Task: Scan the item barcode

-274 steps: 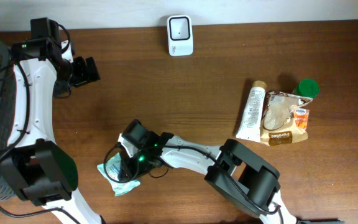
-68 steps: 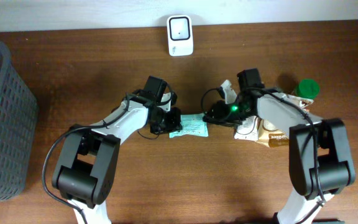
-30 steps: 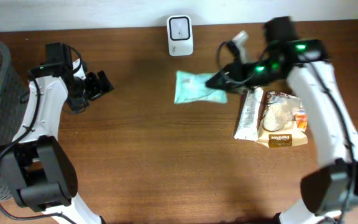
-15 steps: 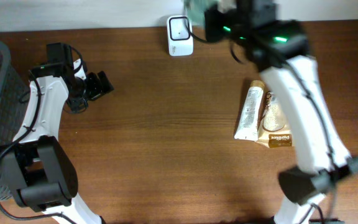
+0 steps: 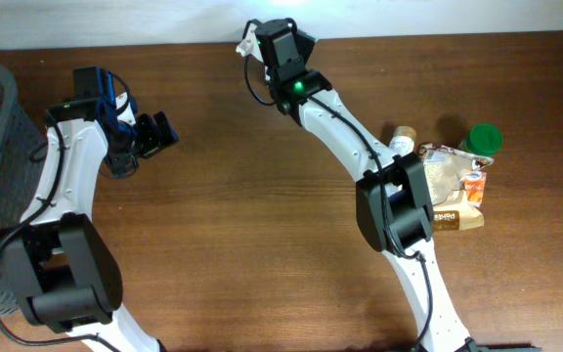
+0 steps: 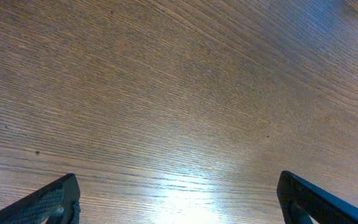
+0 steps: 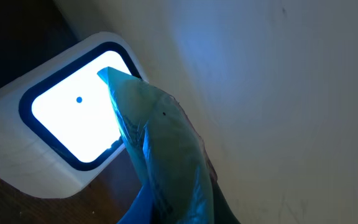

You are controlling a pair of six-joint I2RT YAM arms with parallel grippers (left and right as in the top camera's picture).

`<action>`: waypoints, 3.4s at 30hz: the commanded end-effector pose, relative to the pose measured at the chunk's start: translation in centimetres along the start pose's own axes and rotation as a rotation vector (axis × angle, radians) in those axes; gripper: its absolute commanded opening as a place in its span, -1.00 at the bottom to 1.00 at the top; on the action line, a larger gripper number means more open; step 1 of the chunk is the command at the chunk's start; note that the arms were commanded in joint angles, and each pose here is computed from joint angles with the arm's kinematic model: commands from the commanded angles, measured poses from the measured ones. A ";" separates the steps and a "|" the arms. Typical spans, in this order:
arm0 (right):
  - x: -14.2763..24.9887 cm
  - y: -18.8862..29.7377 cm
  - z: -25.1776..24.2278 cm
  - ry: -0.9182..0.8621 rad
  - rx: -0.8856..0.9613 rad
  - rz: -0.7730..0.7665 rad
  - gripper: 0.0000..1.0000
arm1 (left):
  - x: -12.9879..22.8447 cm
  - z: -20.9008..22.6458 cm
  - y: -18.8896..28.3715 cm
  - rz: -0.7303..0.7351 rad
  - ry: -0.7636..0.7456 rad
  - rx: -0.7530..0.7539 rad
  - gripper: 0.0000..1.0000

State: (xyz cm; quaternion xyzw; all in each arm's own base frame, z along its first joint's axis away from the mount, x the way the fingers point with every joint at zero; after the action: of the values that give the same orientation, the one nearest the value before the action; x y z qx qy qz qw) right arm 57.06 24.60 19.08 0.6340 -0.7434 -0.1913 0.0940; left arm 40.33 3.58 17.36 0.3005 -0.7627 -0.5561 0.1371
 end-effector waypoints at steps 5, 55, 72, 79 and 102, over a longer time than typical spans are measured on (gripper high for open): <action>-0.1 0.8 -2.9 -0.075 0.159 0.062 -0.92 | -0.2 -0.3 0.7 -0.024 -0.015 0.006 0.98; 28.7 53.5 -16.1 -1.454 -0.237 -0.069 0.97 | -0.2 -0.3 0.7 -0.024 -0.015 0.006 0.99; 27.9 40.1 -1.2 -1.119 0.019 -0.479 0.97 | -0.2 -0.3 0.7 -0.024 -0.015 0.006 0.99; 29.0 35.7 9.7 -1.085 0.237 -0.690 0.97 | -0.2 -0.3 0.7 -0.024 -0.015 0.006 0.98; 29.8 32.8 14.2 -1.127 0.068 -0.473 0.97 | 1.7 -2.8 10.6 -0.267 -0.098 0.091 0.99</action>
State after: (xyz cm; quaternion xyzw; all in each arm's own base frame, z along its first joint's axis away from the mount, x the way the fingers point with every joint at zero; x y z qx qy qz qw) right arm 16.53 1.81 16.60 0.5900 -0.5216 -0.4869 -0.3778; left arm 40.06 3.46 18.64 0.3093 -0.7620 -0.5555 0.1232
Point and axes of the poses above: each gripper's point midway between its finger pads, its own y axis back along the fingers, its own z axis along the line the jaws close on, x = y × z, the point moved 8 cm from there along y, back along the fingers, and after that the axes turned 13 degrees about y, right-handed, at the moved point
